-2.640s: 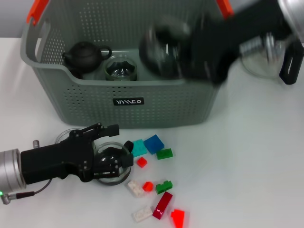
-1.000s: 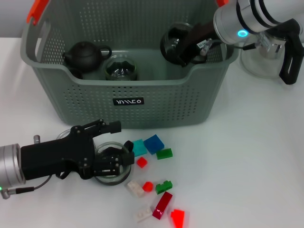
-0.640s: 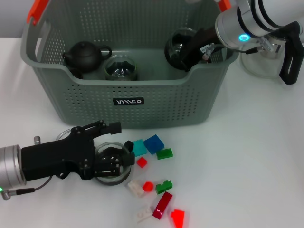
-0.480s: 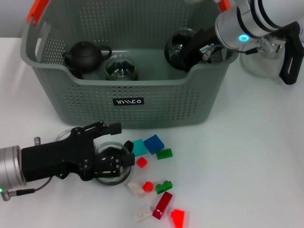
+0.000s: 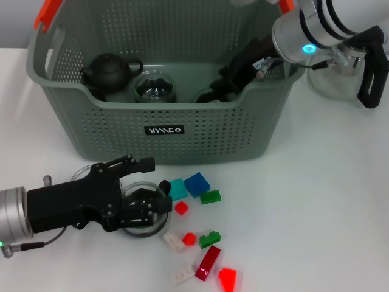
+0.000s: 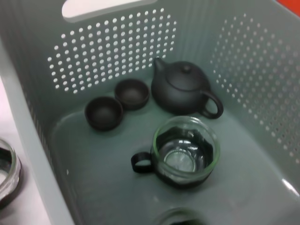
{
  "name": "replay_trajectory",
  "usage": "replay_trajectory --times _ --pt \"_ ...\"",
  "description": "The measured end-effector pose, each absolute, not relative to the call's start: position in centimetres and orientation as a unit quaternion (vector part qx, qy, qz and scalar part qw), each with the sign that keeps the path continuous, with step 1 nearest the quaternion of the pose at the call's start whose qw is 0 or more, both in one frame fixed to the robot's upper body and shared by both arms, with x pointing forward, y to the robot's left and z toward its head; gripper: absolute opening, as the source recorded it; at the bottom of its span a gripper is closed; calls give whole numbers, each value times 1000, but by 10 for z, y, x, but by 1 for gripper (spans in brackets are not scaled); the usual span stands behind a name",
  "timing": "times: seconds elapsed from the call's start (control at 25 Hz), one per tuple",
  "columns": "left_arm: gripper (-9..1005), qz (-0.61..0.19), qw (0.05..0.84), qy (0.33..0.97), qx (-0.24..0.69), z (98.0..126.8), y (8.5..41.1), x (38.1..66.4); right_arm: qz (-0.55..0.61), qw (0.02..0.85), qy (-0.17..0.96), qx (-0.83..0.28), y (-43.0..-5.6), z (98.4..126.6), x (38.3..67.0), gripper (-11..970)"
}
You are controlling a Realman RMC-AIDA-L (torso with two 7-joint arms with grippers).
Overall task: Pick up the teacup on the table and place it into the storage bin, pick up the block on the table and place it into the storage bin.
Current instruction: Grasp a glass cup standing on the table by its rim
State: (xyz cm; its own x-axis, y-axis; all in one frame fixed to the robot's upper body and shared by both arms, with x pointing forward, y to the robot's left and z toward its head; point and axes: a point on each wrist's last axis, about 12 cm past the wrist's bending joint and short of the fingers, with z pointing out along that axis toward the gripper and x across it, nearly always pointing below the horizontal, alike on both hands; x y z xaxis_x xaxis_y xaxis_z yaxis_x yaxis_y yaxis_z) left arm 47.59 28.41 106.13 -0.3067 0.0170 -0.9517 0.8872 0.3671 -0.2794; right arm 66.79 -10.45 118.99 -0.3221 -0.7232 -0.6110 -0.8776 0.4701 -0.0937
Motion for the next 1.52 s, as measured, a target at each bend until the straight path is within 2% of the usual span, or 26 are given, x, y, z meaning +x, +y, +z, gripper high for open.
replay_trajectory --times 0.12,0.56,0.76,0.96,1.2,1.52 --pt "935 -450 483 671 337 1061 284 476 127 309 799 -499 -104 1196 668 416" --pt "935 -441 486 675 337 1062 291 474 179 396 756 -490 -108 1241 657 659" --pt "934 -433 487 678 340 1064 296 473 226 436 714 -499 -128 1256 632 721" --pt "934 -415 490 682 349 1068 306 472 287 451 657 -532 -153 1257 595 717" --pt "934 -385 480 690 381 1076 318 473 347 452 607 -554 -181 1237 559 716" --pt "934 -319 450 714 431 1091 338 477 375 414 632 -538 -194 1215 545 715"
